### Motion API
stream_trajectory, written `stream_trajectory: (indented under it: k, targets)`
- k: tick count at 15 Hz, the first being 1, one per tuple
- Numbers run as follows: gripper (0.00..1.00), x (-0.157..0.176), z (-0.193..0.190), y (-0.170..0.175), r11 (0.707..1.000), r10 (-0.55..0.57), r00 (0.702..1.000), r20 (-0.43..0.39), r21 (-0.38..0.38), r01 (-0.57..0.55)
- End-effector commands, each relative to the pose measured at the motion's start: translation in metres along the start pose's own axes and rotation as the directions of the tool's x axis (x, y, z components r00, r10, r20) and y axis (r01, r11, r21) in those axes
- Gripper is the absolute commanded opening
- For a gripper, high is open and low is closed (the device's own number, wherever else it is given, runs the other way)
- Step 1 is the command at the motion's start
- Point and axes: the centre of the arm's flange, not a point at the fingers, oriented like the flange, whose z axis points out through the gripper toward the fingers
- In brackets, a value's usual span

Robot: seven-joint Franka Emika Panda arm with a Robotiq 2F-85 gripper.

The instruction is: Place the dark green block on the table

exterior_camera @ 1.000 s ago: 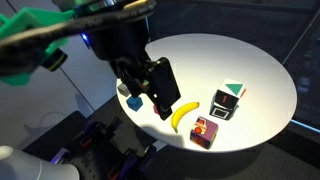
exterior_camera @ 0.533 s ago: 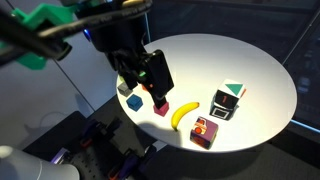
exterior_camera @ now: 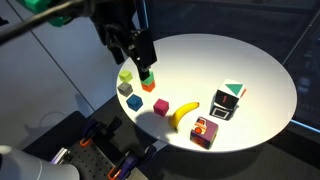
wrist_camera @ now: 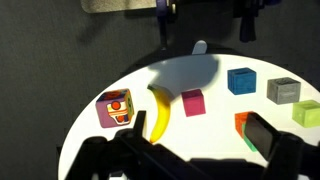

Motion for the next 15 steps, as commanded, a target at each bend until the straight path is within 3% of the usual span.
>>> stream_trajectory:
  k: [1, 7, 15]
  targets:
    - [1.00, 0.028, -0.012, -0.011, 0.998, -0.004, 0.998, 0.062, 0.068, 0.000]
    - [1.00, 0.053, 0.027, -0.019, 0.998, -0.021, 0.991, 0.130, 0.056, 0.014]
    - [1.00, 0.077, 0.056, -0.023, 0.998, 0.001, 1.000, -0.001, 0.069, -0.001]
